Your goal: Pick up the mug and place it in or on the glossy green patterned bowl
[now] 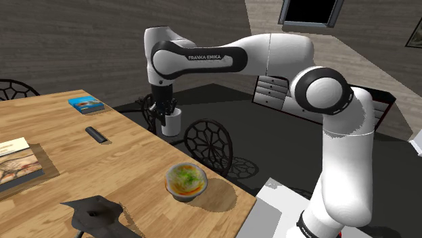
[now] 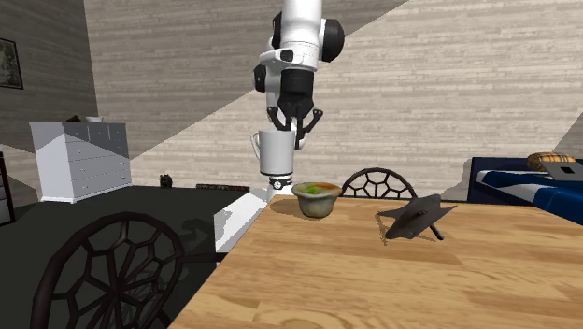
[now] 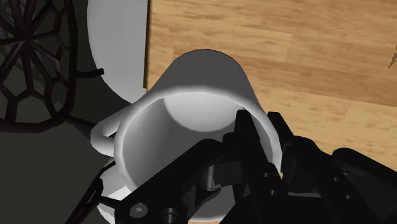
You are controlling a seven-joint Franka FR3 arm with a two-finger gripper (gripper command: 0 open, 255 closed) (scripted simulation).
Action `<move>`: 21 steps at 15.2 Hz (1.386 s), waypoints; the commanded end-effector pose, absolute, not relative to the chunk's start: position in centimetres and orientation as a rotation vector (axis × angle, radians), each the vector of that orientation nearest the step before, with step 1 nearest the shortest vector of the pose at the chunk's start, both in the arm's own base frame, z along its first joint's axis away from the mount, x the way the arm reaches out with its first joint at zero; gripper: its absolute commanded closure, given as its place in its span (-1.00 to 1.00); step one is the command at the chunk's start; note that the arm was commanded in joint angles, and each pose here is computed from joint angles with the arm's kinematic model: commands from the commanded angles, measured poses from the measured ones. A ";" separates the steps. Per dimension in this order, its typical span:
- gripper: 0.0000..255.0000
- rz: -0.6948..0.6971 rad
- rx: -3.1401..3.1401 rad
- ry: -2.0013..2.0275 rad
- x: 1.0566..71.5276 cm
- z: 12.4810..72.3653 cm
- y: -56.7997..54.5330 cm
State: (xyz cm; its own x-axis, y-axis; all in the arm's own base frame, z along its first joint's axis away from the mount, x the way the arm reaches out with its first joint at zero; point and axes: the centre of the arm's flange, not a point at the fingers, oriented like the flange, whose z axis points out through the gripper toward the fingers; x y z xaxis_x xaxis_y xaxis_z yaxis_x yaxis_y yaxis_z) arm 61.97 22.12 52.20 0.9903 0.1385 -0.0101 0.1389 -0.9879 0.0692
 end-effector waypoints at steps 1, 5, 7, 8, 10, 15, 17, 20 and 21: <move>1.00 -0.008 3.064 0.213 59.5 52.6 22.8; 1.00 -0.008 3.064 0.213 54.6 53.1 24.4; 1.00 -0.008 3.064 0.213 52.1 53.4 25.2; 1.00 -0.008 3.064 0.213 50.8 53.6 25.6; 1.00 -0.008 3.064 0.213 48.3 53.8 26.5; 1.00 -0.008 3.064 0.213 43.4 53.9 28.1; 1.00 -0.008 3.064 0.213 43.4 52.8 28.1; 1.00 -0.008 3.064 0.213 43.4 51.2 28.1; 1.00 -0.008 3.064 0.213 43.4 50.7 28.1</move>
State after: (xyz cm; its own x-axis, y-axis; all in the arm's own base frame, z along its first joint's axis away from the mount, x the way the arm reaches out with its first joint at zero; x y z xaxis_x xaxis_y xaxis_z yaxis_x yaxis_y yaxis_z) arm 43.50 28.01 51.14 0.9903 0.1385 -0.0108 0.1389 -0.9878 0.0701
